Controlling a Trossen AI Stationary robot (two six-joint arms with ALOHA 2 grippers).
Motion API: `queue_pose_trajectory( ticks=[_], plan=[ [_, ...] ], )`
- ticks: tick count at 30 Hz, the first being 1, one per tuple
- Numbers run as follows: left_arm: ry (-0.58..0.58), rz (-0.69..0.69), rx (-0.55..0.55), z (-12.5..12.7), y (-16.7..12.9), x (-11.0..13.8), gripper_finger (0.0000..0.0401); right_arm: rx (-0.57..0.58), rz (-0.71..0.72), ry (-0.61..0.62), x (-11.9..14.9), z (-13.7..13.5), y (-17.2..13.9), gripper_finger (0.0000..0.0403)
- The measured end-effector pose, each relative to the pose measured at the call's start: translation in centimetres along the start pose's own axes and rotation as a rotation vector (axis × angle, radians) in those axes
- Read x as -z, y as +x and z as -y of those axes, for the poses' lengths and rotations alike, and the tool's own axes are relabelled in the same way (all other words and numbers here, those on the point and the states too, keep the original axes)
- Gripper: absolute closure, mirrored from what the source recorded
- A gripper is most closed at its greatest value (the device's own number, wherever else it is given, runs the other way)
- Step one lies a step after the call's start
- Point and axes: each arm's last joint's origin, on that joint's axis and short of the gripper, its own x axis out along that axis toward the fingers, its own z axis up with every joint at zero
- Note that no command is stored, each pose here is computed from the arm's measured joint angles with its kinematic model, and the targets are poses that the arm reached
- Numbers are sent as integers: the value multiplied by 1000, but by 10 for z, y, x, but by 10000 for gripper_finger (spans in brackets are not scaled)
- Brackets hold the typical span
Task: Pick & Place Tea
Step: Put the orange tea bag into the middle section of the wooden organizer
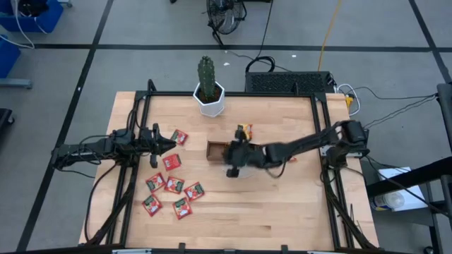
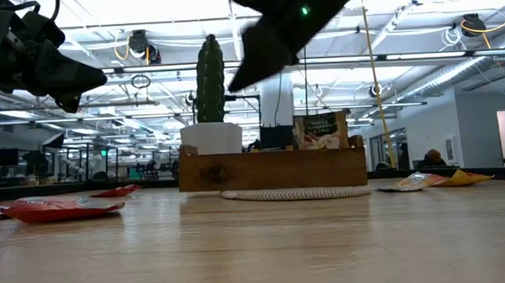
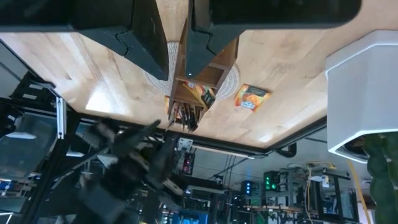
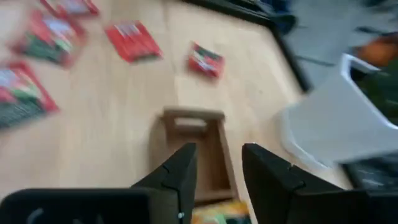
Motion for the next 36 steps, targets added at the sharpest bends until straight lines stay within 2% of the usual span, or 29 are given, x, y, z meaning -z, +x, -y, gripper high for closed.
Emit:
queue_pose_trajectory(
  ticks=[3,8,10,14,19,22,27,36],
  plan=[
    [0,0,1,0,0,0,343,-102,-29,12,0,24,1,313],
    [0,0,0,0,0,0,343,-233,-248,18,21,43,17,393],
    [0,0,0,0,0,0,343,-240,-309,-3,28,40,24,397],
    [0,0,0,0,0,0,343,-309,-359,-38,25,32,35,402],
    [0,0,0,0,0,0,343,-327,-474,-108,5,29,45,403],
    [0,0,1,0,0,0,343,-331,-490,-122,-6,28,50,403],
    [0,0,0,0,0,0,343,-339,-601,-145,9,22,65,403],
    [0,1,1,0,0,0,343,-372,-685,-157,26,12,78,403]
  ],
)
